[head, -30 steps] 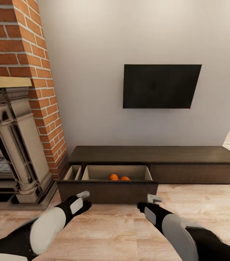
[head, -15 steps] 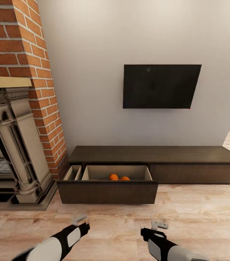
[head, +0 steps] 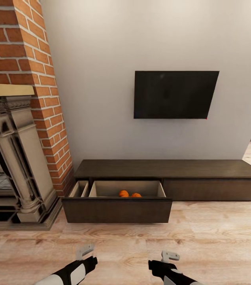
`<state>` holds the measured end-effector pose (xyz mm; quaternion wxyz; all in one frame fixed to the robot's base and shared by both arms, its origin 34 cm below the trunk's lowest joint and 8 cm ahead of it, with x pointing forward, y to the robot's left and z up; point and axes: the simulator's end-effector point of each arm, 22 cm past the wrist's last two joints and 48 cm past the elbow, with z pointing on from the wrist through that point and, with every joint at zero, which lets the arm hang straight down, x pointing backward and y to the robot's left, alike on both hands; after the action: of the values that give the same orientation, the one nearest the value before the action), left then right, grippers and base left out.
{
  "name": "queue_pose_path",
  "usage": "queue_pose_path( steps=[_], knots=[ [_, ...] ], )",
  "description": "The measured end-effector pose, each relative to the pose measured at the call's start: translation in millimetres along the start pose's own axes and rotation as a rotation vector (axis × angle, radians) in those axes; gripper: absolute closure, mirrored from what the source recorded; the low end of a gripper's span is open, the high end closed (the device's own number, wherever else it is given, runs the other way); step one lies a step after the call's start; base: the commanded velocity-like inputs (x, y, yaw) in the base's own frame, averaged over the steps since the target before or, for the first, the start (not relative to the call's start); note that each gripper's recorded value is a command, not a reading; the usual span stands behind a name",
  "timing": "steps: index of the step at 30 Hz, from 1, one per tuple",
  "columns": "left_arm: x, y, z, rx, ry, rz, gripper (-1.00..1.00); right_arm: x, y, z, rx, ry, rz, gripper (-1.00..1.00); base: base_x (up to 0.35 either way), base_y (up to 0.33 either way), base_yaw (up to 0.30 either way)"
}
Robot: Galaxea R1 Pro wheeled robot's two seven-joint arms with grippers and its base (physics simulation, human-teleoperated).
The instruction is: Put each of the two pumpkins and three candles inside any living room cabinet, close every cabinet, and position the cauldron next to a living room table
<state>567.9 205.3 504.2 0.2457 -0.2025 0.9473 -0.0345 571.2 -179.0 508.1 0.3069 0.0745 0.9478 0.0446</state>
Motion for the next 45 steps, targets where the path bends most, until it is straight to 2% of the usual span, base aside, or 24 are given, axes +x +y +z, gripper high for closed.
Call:
queue_pose_path(
  steps=[3, 4, 8, 19, 23, 28, 32, 35, 37, 38, 45],
  knots=[
    [0.9, 0.9, 0.1, -0.001, 0.002, 0.000, -1.00, 1.5, 0.7, -0.1, -0.005, 0.002, 0.000, -1.00, 0.000, 0.000, 0.000],
    [5.9, 1.8, 1.8, 0.001, 0.005, 0.000, -1.00, 6.1, -8.7, 1.3, 0.005, 0.005, 0.001, -1.00, 0.000, 0.000, 0.000],
    [10.4, 4.6, 8.1, 0.000, 0.004, 0.001, -1.00, 11.2, -14.3, 7.0, 0.010, 0.006, 0.000, -1.00, 0.000, 0.000, 0.000],
    [20.4, 9.1, 25.3, 0.000, 0.000, 0.006, -1.00, 23.8, -16.9, 22.5, 0.012, 0.003, 0.009, -1.00, 0.000, 0.000, 0.000],
    [21.7, 8.4, 31.4, 0.003, -0.009, 0.025, -1.00, 28.5, -18.9, 28.3, 0.013, 0.002, 0.011, -1.00, 0.000, 0.000, 0.000],
    [7.0, -5.6, 36.5, 0.023, -0.060, 0.050, -1.00, 34.1, -25.1, 35.6, 0.019, 0.000, 0.010, -1.00, 0.000, 0.000, 0.000],
    [5.9, -21.4, 39.8, 0.045, -0.079, 0.054, -1.00, 38.8, -27.7, 41.4, 0.019, -0.002, 0.005, -1.00, 0.000, 0.000, 0.000],
    [7.5, -24.1, 43.8, 0.051, -0.086, 0.052, -1.00, 43.4, -28.4, 45.7, 0.018, -0.001, 0.001, -1.00, 0.000, 0.000, 0.000],
    [11.9, -21.6, 47.5, 0.049, -0.082, 0.054, -1.00, 46.6, -28.6, 48.5, 0.017, 0.000, 0.001, -1.00, 0.000, 0.000, 0.000],
    [26.3, -15.9, 51.0, 0.044, -0.053, 0.062, -1.00, 48.5, -28.3, 50.0, 0.016, 0.001, 0.001, -1.00, 0.000, 0.000, 0.000],
    [42.3, -11.4, 62.9, 0.043, -0.037, 0.069, -1.00, 58.9, -28.7, 60.0, 0.014, 0.001, 0.001, -1.00, 0.000, 0.000, 0.000]
  ],
)
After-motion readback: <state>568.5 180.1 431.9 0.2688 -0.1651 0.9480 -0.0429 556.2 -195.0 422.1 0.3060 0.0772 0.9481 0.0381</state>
